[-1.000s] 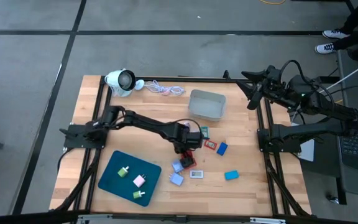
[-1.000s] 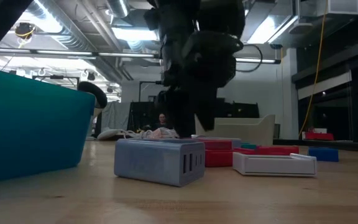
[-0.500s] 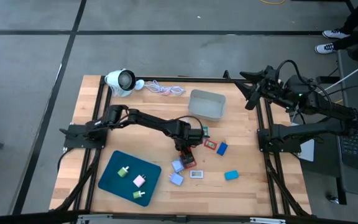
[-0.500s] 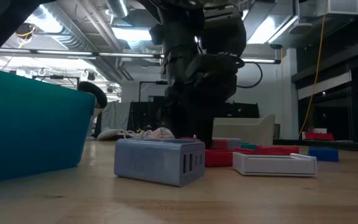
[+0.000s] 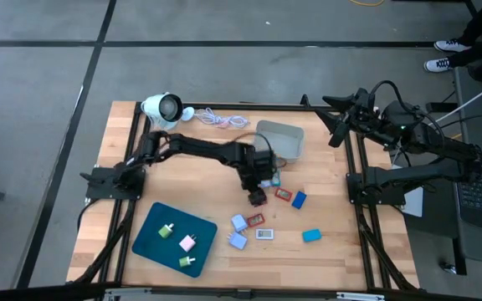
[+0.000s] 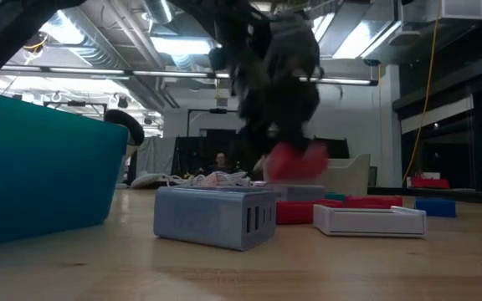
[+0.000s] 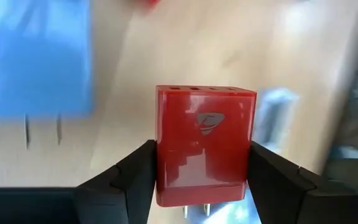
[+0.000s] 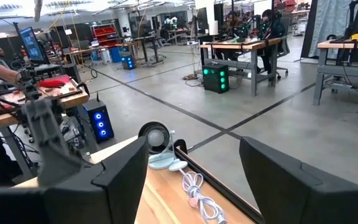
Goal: Pick & Place Office items
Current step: Put the red charger adapter into the blue bin
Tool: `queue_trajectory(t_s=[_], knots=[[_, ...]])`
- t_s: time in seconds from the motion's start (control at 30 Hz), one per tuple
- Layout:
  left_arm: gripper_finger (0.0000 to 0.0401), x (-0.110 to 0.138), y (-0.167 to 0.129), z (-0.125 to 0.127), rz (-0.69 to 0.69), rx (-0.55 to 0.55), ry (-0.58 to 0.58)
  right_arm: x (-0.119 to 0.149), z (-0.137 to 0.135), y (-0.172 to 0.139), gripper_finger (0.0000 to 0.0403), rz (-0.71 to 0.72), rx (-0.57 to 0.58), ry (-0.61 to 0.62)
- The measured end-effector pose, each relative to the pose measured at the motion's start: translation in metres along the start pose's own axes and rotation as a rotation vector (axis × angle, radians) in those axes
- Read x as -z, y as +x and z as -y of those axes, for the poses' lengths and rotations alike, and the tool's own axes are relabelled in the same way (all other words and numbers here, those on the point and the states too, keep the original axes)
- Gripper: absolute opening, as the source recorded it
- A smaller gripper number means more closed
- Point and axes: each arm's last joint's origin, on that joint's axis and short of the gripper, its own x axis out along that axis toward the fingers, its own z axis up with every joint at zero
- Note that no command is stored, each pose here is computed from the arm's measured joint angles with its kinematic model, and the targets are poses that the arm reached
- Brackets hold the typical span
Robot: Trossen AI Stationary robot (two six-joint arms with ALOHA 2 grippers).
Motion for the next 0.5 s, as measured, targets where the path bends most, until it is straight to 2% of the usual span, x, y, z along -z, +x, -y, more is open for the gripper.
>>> queue_trajectory(t_s=[0.13, 0.23, 0.37, 0.5], knots=[[0.0205, -0.003, -0.036, 0.004, 0.049, 0.046, 0.059, 0.0, 0.0, 0.0, 0.0257, 0.005, -0.001, -0.001], [0.0205, 0.001, -0.075, 0.012, 0.093, 0.043, 0.078, -0.001, 0.0, 0.0, 0.0257, 0.006, -0.001, 0.0], [0.0205, 0.019, -0.124, 0.03, 0.16, -0.077, 0.077, -0.001, 0.0, 0.0, 0.0257, 0.007, -0.001, 0.0], [0.0205, 0.05, -0.166, 0.05, 0.196, -0.208, -0.009, -0.001, 0.0, 0.0, 0.0257, 0.008, 0.001, -0.003]])
